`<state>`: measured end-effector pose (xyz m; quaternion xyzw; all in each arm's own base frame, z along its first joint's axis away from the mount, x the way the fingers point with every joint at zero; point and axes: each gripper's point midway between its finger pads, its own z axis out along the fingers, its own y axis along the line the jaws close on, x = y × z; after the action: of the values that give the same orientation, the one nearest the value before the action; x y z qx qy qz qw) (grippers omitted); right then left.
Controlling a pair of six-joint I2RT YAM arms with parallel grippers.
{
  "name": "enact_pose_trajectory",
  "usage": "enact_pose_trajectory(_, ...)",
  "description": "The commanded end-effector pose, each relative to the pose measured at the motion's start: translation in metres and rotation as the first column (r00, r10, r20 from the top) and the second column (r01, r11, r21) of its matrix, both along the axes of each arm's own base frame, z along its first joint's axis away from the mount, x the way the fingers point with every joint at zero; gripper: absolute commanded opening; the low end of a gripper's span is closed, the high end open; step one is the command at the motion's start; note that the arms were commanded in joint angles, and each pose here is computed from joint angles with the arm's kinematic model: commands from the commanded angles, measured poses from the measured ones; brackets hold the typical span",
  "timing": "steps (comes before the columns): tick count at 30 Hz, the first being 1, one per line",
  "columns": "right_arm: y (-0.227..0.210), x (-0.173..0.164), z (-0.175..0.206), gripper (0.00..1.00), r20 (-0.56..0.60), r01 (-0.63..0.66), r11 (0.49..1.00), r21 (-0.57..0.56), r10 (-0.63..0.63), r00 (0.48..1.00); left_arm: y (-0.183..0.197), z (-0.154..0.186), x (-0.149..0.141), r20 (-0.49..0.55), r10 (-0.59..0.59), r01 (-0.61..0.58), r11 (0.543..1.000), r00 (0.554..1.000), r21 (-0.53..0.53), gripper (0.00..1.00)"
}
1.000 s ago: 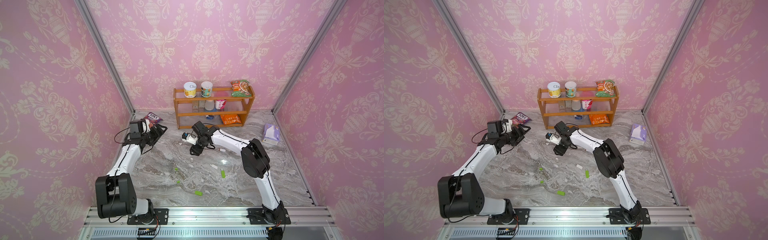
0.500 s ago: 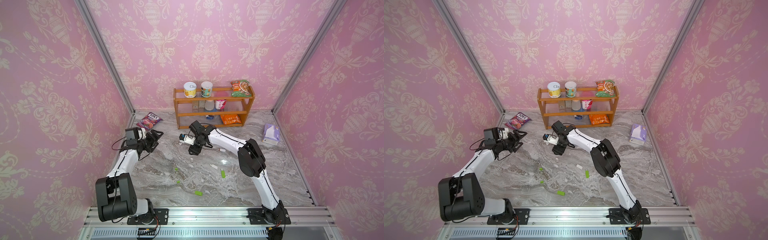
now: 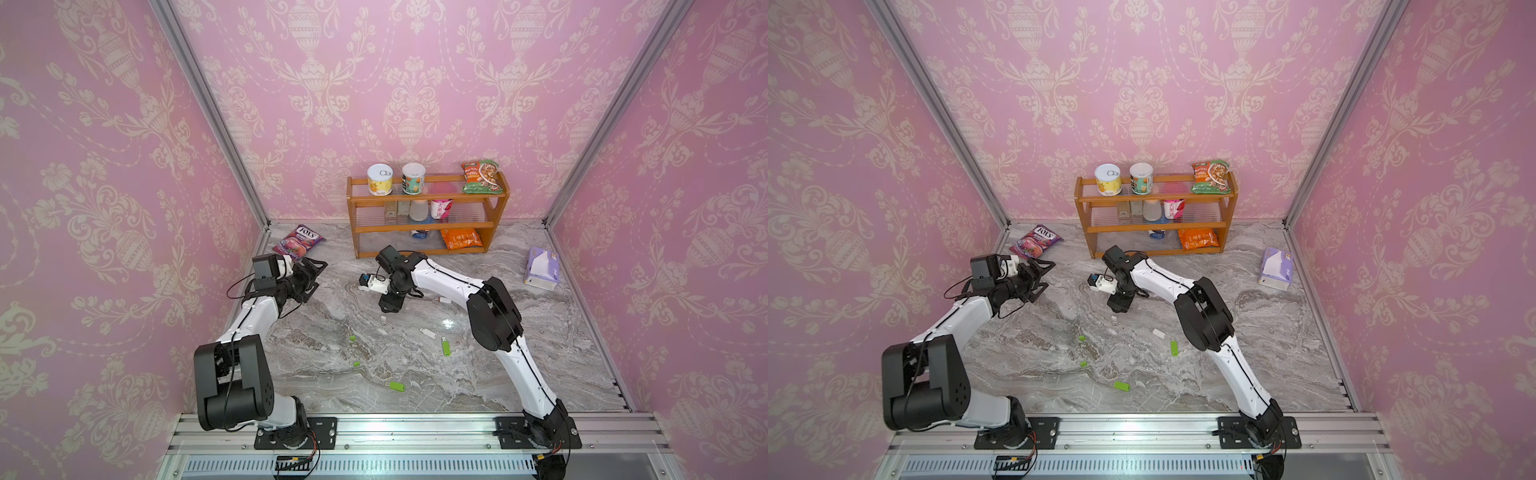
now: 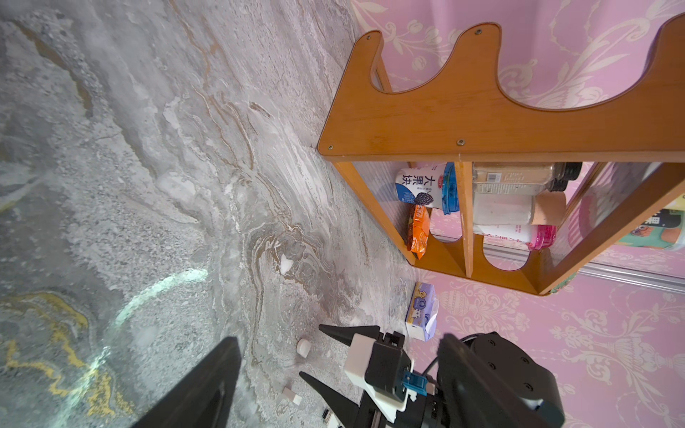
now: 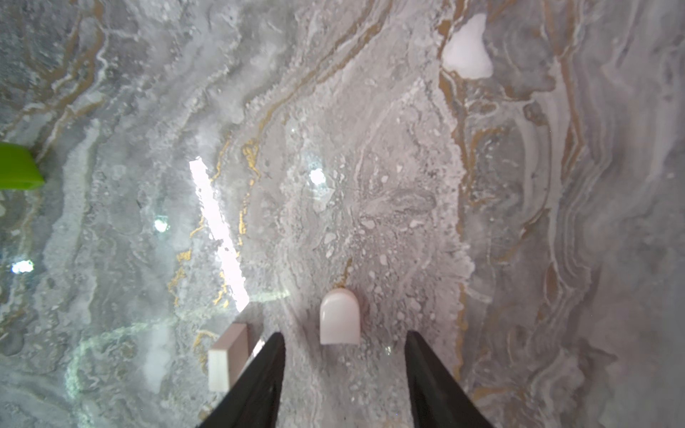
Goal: Close the usb drive cover
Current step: Pick up the cover from the center of the board.
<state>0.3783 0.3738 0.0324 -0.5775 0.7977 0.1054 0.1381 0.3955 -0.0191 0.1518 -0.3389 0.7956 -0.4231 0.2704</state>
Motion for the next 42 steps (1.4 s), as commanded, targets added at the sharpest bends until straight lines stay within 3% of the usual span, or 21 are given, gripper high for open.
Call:
enact_pose_trajectory(1, -0.004, -0.004, -0.008, 0.54, -0.017, -0.021, 0.999, -0.033, 0.021, 1.0, 0.0, -0.01, -0.002, -0.025, 0.001, -0.001, 1.0, 1.0, -0.022, 0.86)
enact_pose_trajectory(9, 0.003, -0.006, -0.013, 0.53, -0.041, -0.011, 1.0, -0.009, 0.011, 0.999, 0.0, -0.02, -0.002, -0.047, 0.004, -0.005, 1.0, 0.999, -0.023, 0.87)
enact_pose_trajectory(29, -0.005, -0.019, -0.026, 0.43, -0.123, -0.046, 0.992, -0.119, 0.031, 0.992, 0.0, -0.03, -0.003, -0.064, -0.009, 0.008, 1.0, 0.998, -0.014, 0.87)
enact_pose_trajectory(42, 0.001, -0.02, -0.035, 0.38, -0.125, -0.025, 0.991, -0.134, 0.009, 0.992, 0.0, -0.032, -0.005, -0.072, -0.008, 0.007, 1.0, 0.997, -0.015, 0.87)
